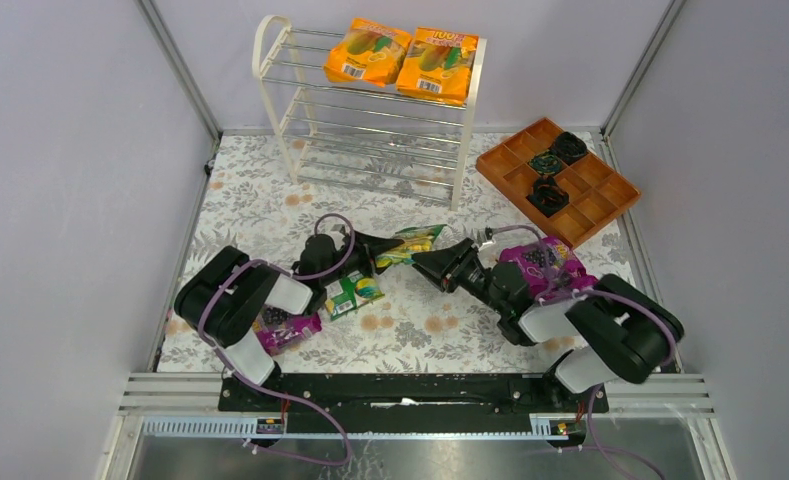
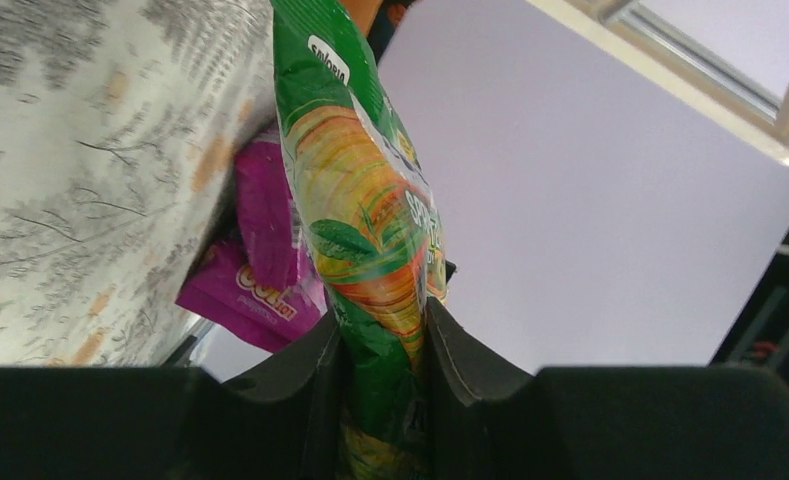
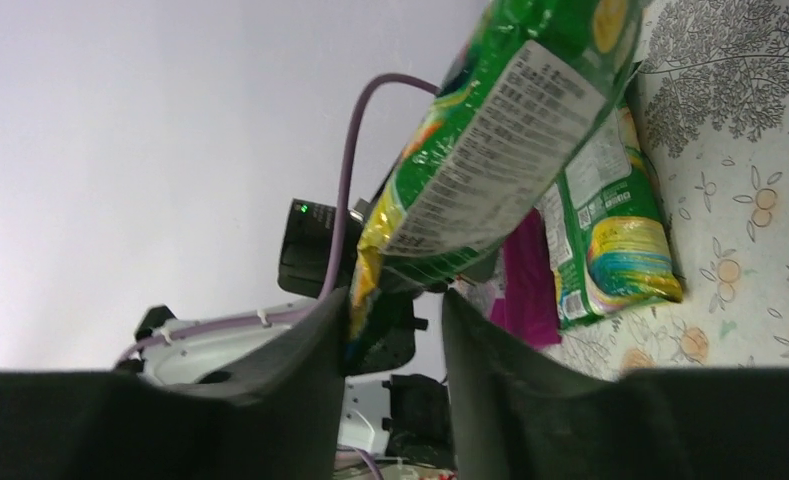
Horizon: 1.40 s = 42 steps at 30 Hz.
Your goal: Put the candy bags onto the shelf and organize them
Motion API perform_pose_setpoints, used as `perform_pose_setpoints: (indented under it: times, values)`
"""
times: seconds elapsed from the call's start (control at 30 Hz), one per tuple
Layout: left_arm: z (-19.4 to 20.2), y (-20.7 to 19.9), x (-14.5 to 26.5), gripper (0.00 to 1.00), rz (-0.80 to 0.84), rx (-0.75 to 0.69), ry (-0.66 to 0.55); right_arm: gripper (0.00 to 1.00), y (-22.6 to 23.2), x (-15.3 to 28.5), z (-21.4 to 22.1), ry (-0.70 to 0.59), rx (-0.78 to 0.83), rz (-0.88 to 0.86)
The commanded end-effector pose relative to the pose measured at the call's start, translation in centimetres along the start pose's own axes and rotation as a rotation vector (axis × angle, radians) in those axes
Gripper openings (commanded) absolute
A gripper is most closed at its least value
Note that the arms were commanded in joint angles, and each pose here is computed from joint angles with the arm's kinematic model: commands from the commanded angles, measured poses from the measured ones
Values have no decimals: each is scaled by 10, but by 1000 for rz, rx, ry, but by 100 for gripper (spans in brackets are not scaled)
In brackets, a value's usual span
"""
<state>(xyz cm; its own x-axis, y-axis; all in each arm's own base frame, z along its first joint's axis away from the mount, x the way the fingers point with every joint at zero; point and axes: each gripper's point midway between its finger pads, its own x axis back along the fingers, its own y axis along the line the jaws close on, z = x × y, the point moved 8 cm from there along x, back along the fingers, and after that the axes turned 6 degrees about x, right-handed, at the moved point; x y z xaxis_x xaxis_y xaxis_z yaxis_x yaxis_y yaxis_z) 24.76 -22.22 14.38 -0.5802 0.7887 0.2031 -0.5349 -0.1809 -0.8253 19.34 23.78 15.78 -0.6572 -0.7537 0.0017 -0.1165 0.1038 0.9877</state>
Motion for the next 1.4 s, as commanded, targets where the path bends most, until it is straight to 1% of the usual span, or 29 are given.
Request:
perform_pose_setpoints:
  times: [0.0, 0.1, 0.13, 0.17, 0.23, 0.3, 0.33, 0.4, 0.43, 0.5, 0.53, 0.6, 0.67, 0.8, 1.03, 1.1, 1.2, 1.3, 1.37]
  values:
    - [28, -36, 9, 27, 202, -177, 155, 54, -1, 12, 3, 8, 116, 74]
    - [29, -39, 14, 24, 228, -261, 180, 73, 5, 18, -1, 17, 250, 184]
    - [29, -40, 17, 24, 237, -289, 182, 77, 9, 21, -5, 17, 315, 241]
    - [29, -42, 21, 23, 250, -324, 183, 79, 12, 25, -10, 17, 415, 298]
    - [26, -49, 27, 23, 266, -404, 169, 86, 30, 39, -23, -32, 548, 382]
    - [27, -59, 31, 23, 274, -521, 152, 97, 48, 57, -35, -107, 643, 428]
    - [29, -66, 32, 23, 268, -586, 144, 99, 55, 65, -40, -138, 681, 445]
    - [33, -79, 32, 23, 238, -726, 108, 100, 65, 84, -48, -184, 742, 492]
    - [32, -85, 32, 23, 201, -788, 67, 100, 72, 91, -51, -209, 761, 498]
    - [35, -103, 35, 23, 204, -928, -15, 100, 77, 102, -54, -231, 784, 516]
    - [35, -111, 36, 24, 214, -980, -56, 100, 78, 106, -55, -236, 788, 521]
    - [33, -127, 35, 25, 227, -1041, -125, 100, 82, 109, -55, -246, 791, 503]
    - [25, -142, 29, 23, 249, -1024, -157, 100, 84, 108, -54, -242, 794, 483]
    - [9, -168, 16, 22, 377, -941, -143, 100, 87, 107, -54, -235, 799, 470]
    - [-16, -201, -15, 22, 489, -965, -136, 100, 92, 120, -54, -257, 800, 457]
    - [-21, -205, -21, 22, 514, -971, -131, 100, 94, 126, -55, -275, 805, 461]
    - [-30, -206, -32, 23, 497, -969, -140, 100, 95, 133, -57, -300, 809, 469]
    - [-38, -208, -46, 20, 506, -936, -109, 100, 96, 138, -58, -316, 811, 464]
    - [-39, -209, -53, 20, 518, -939, -108, 100, 96, 139, -58, -320, 808, 462]
